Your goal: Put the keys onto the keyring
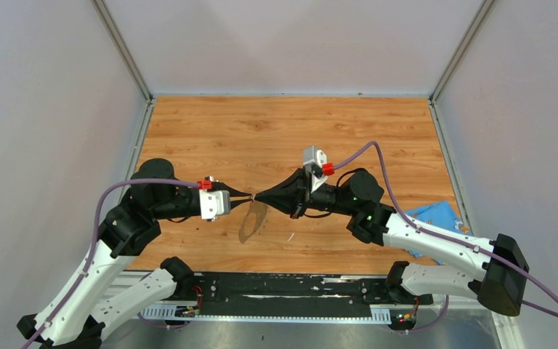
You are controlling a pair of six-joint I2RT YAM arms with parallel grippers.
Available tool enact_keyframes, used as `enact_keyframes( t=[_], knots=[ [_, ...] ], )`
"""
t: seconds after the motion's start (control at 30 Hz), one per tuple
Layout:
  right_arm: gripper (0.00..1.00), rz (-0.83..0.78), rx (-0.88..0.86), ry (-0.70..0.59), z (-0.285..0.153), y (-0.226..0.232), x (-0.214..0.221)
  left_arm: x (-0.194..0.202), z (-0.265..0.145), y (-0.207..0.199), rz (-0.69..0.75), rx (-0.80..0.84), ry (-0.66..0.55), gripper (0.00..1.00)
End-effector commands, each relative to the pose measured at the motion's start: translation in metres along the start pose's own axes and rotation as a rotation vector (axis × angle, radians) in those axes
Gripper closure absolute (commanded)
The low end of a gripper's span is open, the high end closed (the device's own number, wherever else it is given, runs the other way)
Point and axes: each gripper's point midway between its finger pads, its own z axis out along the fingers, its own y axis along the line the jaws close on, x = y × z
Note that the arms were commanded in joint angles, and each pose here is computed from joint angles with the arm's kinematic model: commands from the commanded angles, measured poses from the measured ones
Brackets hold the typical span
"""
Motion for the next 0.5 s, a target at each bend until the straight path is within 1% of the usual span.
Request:
enact_keyframes(
  t=[0.0, 0.1, 0.2, 0.47],
  knots=[
    [1.0, -0.04, -0.021, -0.082, 0.004, 0.007, -0.032, 0.001, 0.003, -0.004, -0.01, 0.024, -0.012, 0.86],
    [1.0, -0.04, -0.012, -0.082, 0.003, 0.006, -0.032, 0.0, 0.003, -0.005, -0.006, 0.029, -0.016, 0.91],
    [1.0, -0.041, -0.003, -0.081, 0.002, 0.005, -0.032, 0.002, 0.004, -0.008, 0.002, 0.043, -0.019, 0.93],
    [1.0, -0.043, 0.034, -0.084, -0.001, -0.001, -0.03, 0.006, 0.005, -0.014, 0.015, 0.069, -0.024, 0.94]
  ],
)
